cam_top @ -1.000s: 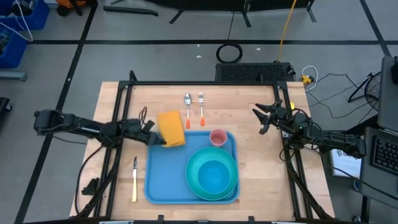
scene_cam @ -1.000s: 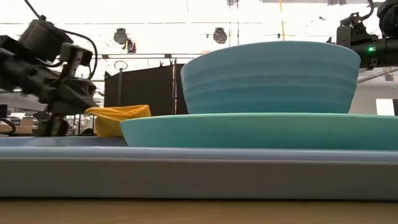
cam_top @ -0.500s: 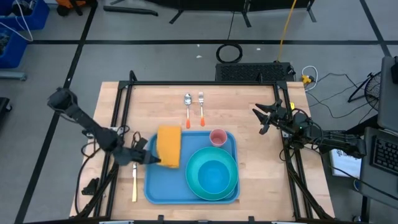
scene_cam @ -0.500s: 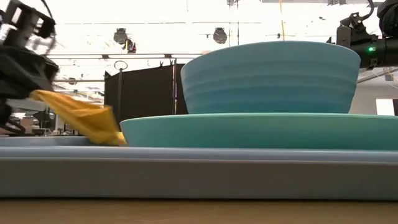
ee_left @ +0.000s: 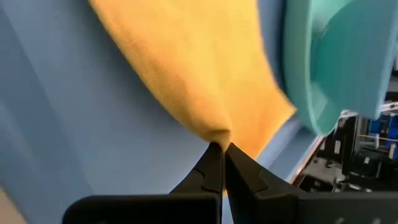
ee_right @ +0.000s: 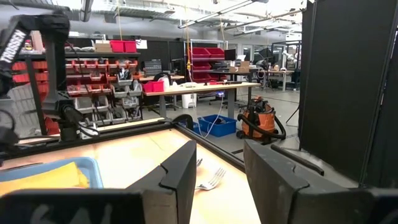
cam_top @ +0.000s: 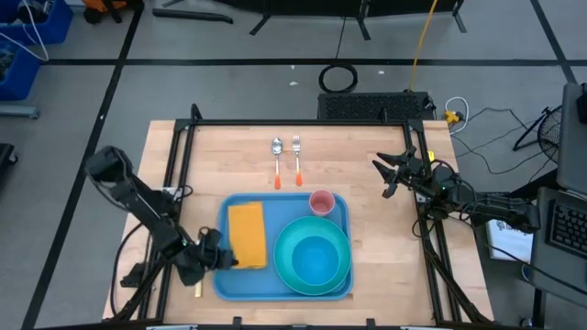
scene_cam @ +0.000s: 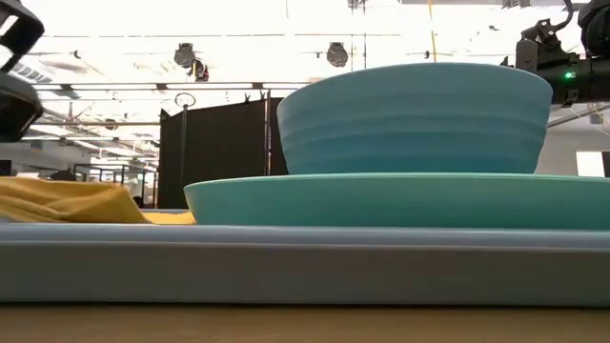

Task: Set up tray
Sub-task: Put the yellow napkin on the blue tray, then put the orange fork on the yellow napkin

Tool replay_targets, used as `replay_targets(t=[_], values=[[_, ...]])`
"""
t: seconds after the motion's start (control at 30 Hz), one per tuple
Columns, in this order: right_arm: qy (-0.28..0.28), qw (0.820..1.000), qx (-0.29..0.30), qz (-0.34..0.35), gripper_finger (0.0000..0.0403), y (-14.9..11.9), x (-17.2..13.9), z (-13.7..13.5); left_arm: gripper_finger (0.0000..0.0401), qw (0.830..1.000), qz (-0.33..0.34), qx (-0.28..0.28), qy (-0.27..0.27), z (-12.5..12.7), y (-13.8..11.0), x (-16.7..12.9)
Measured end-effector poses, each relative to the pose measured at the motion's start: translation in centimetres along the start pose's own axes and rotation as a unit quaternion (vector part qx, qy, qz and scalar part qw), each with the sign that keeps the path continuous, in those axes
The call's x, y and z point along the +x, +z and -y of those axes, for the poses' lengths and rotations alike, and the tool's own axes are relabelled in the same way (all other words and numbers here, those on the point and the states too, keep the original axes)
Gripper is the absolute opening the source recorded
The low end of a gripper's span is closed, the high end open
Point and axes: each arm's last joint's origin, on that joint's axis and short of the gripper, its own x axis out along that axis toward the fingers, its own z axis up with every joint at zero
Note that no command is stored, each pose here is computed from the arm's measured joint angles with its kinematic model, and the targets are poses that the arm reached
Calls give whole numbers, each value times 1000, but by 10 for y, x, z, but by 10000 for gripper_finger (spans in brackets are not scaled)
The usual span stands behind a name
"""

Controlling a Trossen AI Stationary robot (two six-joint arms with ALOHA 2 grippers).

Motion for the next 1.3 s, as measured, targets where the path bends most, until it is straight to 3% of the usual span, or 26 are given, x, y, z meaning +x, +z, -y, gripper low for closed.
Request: replay_targets(t=[0.3, 0.57, 0.8, 1.13, 1.3], values=[[0, 1000, 0, 0, 125, 0, 0, 0, 4, 1000, 6, -22, -21, -8, -24, 12], [0, 1000, 0, 0, 125, 0, 0, 0, 38, 1000, 14, -1, -20, -9, -25, 15], [0, 1000, 0, 0, 125, 0, 0, 0, 77, 997, 5, 27, -65, 4, -26, 6], [0, 1000, 0, 1, 125, 0, 0, 0, 76, 997, -10, 50, -65, 8, -26, 1], [0, 1000, 0, 0, 125, 0, 0, 0, 76, 990, 80, 80, -87, 18, -9, 0]])
